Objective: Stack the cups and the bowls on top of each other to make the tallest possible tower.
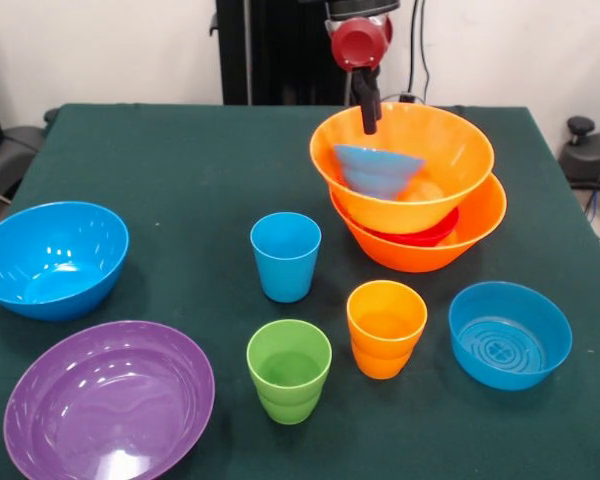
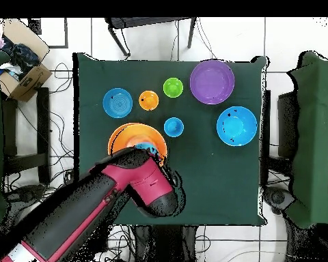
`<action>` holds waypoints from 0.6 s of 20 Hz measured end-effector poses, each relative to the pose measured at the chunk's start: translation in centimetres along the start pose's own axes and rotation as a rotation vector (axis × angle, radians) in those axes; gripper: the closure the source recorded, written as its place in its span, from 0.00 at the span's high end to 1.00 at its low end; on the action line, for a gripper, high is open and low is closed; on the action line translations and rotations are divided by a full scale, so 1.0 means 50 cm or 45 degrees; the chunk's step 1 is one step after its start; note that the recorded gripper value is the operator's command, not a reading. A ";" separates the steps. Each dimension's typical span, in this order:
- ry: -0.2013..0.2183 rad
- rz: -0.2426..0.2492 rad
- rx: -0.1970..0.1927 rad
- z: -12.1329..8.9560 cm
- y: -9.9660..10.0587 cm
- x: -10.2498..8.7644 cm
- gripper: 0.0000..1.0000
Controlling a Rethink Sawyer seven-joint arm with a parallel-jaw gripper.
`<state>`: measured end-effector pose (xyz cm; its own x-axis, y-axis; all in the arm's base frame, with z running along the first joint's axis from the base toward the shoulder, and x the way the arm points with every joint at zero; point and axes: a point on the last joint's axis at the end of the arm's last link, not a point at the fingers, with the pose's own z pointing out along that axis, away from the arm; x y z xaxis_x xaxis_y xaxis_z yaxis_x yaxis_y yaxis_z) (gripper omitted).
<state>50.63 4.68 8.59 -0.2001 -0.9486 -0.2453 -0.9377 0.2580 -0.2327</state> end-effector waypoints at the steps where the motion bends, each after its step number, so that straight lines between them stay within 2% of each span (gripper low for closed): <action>1: -0.003 0.000 0.003 -0.002 -0.001 -0.002 1.00; 12: -0.026 -0.036 0.008 -0.011 0.001 -0.036 1.00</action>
<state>50.80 6.26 9.55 -0.1678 -0.9515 -0.2577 -0.9411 0.2325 -0.2456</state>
